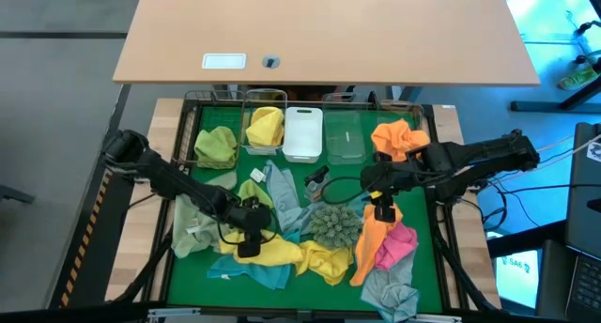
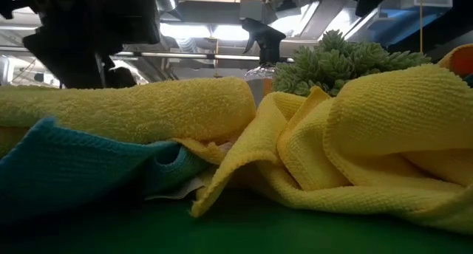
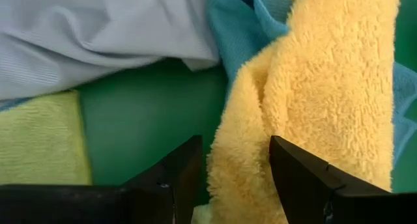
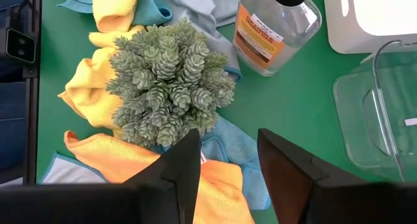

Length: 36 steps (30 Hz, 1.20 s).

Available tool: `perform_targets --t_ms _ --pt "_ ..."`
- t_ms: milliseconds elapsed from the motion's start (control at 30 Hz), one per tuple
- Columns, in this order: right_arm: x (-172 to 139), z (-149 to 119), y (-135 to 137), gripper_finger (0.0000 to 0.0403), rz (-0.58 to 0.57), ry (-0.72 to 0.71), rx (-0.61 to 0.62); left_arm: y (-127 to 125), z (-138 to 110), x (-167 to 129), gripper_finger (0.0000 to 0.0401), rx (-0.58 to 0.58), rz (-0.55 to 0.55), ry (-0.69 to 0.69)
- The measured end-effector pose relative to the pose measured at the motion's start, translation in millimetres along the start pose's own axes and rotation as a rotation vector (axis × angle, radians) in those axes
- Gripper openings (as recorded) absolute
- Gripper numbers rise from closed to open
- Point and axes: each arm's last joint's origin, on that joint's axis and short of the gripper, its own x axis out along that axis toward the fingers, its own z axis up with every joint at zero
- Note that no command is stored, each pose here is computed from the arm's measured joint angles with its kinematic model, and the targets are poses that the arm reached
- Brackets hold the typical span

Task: Sort microfiber towel by color & place in baskets
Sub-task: Put the left yellow microfiber towel into the left transparent bin

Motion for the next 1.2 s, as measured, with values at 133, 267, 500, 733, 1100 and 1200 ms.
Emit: perform_targets --t_ms 133,267,500,733,1100,1200 --pt "0.0 0.0 0.0 0.0152 0.0 0.0 -0.001 -1.4 -1.5 3.6 0.0166 0.007 -0.014 0.017" --pt "0.0 0.1 0.0 0.0152 0.0 -0.001 -0.001 -1.2 -0.8 2.3 0.0135 0.007 -0.003 0.003" --pt "0.0 0.1 0.0 0.0152 0.0 -0.001 -0.001 -1.6 -0.9 2.0 0.004 0.001 -0.022 0.014" --pt "0.0 0.0 0.0 0.0152 0.0 0.0 -0.001 -3.6 6.6 -5.8 0.0004 -0.054 -0.041 -0.002" --pt "0.1 -0.1 0.0 0.0152 0.0 0.001 -0.002 -6.4 34.3 -56.0 0.0001 -0.062 -0.116 -0.184" --pt "0.1 -0.1 0.0 0.0152 0.0 0.001 -0.002 -2.2 38.9 -76.1 0.0001 -0.082 -0.124 -0.266"
